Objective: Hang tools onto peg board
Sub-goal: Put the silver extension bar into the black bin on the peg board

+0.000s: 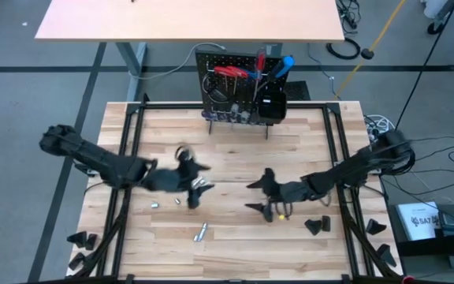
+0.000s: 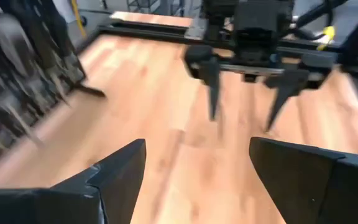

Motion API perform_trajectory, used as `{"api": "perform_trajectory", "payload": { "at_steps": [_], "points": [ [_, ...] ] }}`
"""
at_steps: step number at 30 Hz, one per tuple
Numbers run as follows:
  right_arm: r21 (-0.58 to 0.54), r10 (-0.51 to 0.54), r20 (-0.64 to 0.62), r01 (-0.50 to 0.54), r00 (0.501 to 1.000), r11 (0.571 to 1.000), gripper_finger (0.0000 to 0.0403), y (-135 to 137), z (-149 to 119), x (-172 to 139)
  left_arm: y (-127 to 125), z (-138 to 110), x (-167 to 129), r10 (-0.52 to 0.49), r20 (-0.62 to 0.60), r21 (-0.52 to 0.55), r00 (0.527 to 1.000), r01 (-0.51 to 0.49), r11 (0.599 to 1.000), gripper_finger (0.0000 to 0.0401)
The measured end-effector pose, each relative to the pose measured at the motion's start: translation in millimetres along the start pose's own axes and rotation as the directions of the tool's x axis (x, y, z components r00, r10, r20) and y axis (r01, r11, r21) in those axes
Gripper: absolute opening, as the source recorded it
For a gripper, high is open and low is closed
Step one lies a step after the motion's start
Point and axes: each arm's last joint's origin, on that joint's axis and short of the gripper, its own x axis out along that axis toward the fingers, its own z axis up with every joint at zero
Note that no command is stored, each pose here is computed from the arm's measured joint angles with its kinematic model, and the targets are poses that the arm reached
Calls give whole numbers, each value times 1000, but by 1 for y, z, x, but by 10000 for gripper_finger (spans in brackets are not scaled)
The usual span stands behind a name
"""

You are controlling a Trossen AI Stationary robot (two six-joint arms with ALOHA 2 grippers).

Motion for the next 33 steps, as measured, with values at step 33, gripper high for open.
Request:
{"api": "perform_trajectory", "payload": {
  "at_steps": [33],
  "points": [
    [-332, 477, -360, -588, 802, 738, 218, 17, -5, 214, 12, -86, -49, -72, 36, -121, 997, 76, 990, 294]
  ]
}}
